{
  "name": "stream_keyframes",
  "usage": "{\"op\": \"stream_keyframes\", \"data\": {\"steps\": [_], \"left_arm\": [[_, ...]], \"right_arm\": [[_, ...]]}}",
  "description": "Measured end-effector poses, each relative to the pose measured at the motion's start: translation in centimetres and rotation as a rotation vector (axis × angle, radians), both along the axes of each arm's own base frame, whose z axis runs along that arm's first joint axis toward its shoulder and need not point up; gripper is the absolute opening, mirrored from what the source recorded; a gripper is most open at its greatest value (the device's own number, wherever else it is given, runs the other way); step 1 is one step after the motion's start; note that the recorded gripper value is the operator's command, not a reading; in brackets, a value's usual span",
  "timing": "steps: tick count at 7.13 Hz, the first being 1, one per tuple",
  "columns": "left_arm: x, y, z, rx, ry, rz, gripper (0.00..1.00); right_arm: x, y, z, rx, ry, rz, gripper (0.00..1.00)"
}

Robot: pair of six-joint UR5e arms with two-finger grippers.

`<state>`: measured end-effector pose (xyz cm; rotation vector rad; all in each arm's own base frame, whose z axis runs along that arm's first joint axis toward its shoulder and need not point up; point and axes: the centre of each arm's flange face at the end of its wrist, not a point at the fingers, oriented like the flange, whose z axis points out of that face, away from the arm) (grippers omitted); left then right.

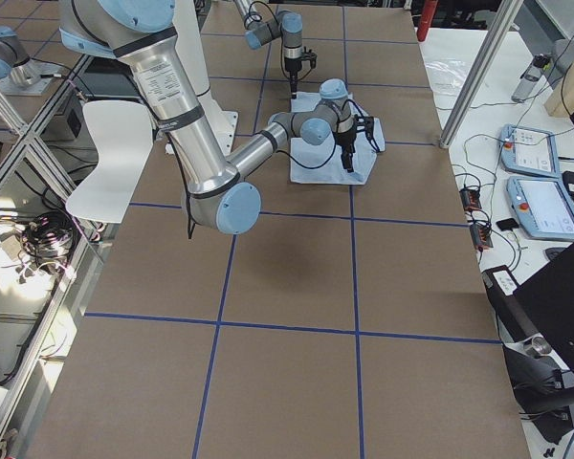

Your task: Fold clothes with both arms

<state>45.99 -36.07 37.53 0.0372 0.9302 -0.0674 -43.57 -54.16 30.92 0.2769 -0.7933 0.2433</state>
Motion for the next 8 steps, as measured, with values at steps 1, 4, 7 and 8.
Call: {"op": "stream_keyframes", "data": {"steps": [1,4,7,8], "left_arm": [[0.0,0.2,-0.1,0.000,0.002,0.003,0.00],[-1.9,0.6,-0.4,0.013,-0.001,0.004,0.00],[-8.7,-4.3,3.4,0.123,-0.129,-0.001,0.00],[-11.1,-7.9,5.3,0.166,-0.184,-0.014,0.00]], "right_arm": [[0.0,0.0,0.0,0.001,-0.001,0.000,1.00],[0.0,0.0,-0.1,0.001,-0.001,0.000,1.00],[-0.3,0.1,-0.2,0.002,-0.004,-0.003,1.00],[-0.4,0.2,-0.4,0.003,-0.006,-0.004,1.00]]}}
